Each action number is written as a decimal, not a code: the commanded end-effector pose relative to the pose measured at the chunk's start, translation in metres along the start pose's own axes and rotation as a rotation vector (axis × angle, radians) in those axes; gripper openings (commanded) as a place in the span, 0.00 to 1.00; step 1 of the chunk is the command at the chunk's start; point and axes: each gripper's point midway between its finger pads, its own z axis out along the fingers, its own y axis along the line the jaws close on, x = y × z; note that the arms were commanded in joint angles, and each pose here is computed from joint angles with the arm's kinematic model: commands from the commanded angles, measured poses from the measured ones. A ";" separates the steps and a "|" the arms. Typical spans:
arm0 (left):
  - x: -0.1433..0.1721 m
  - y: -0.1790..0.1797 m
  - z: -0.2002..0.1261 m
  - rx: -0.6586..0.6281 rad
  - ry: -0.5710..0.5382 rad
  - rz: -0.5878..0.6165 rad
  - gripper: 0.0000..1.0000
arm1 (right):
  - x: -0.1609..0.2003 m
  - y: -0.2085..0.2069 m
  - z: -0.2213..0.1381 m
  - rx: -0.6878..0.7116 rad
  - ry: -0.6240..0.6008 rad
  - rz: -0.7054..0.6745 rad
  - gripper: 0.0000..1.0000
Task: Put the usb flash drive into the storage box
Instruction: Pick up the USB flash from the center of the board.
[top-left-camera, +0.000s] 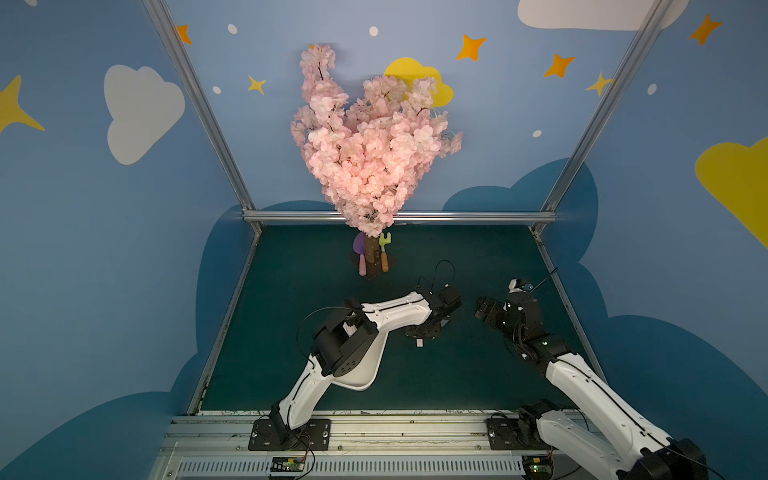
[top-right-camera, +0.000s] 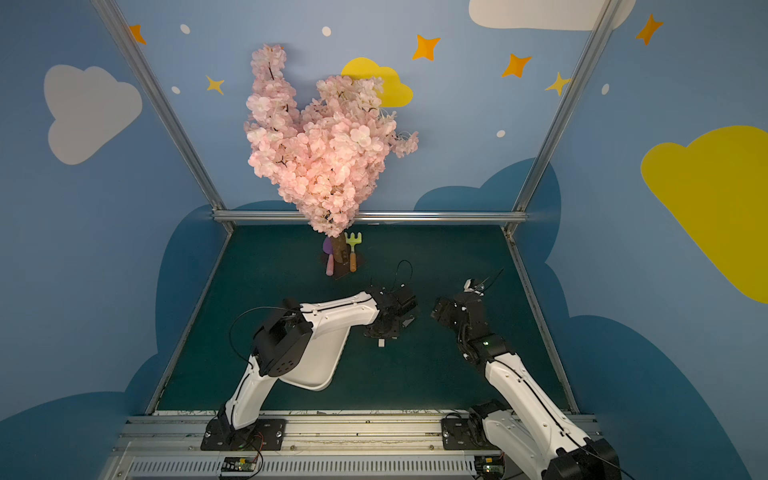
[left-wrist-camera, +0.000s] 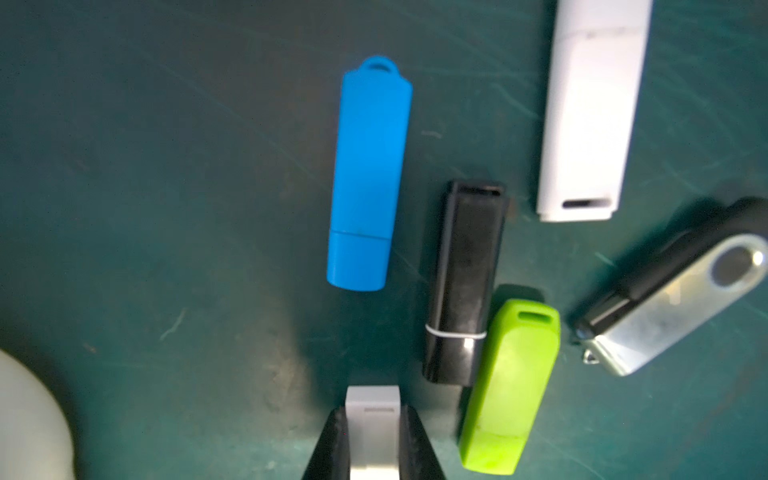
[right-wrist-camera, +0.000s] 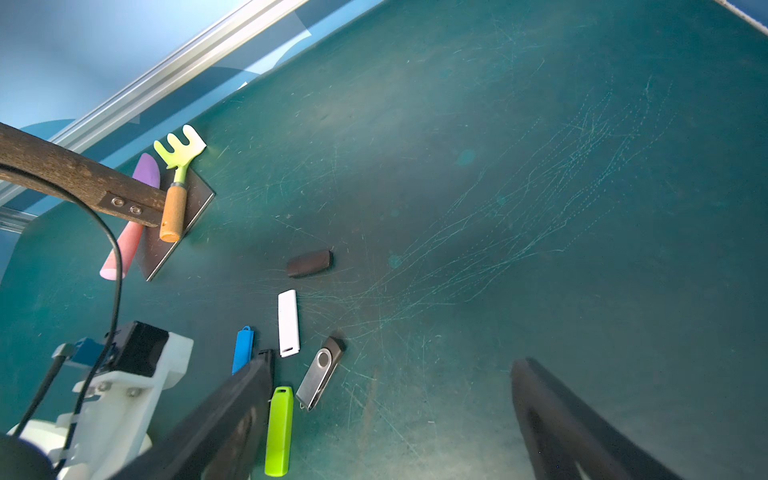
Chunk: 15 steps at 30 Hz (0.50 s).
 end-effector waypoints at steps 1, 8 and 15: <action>0.012 0.011 -0.012 -0.018 0.036 0.057 0.16 | -0.010 0.006 -0.003 -0.013 -0.011 0.015 0.94; -0.005 0.005 -0.069 0.066 -0.042 0.112 0.15 | -0.010 0.006 -0.002 -0.011 -0.009 0.012 0.94; -0.023 0.050 -0.149 0.079 -0.173 0.101 0.17 | -0.009 0.006 -0.002 -0.009 -0.007 0.011 0.94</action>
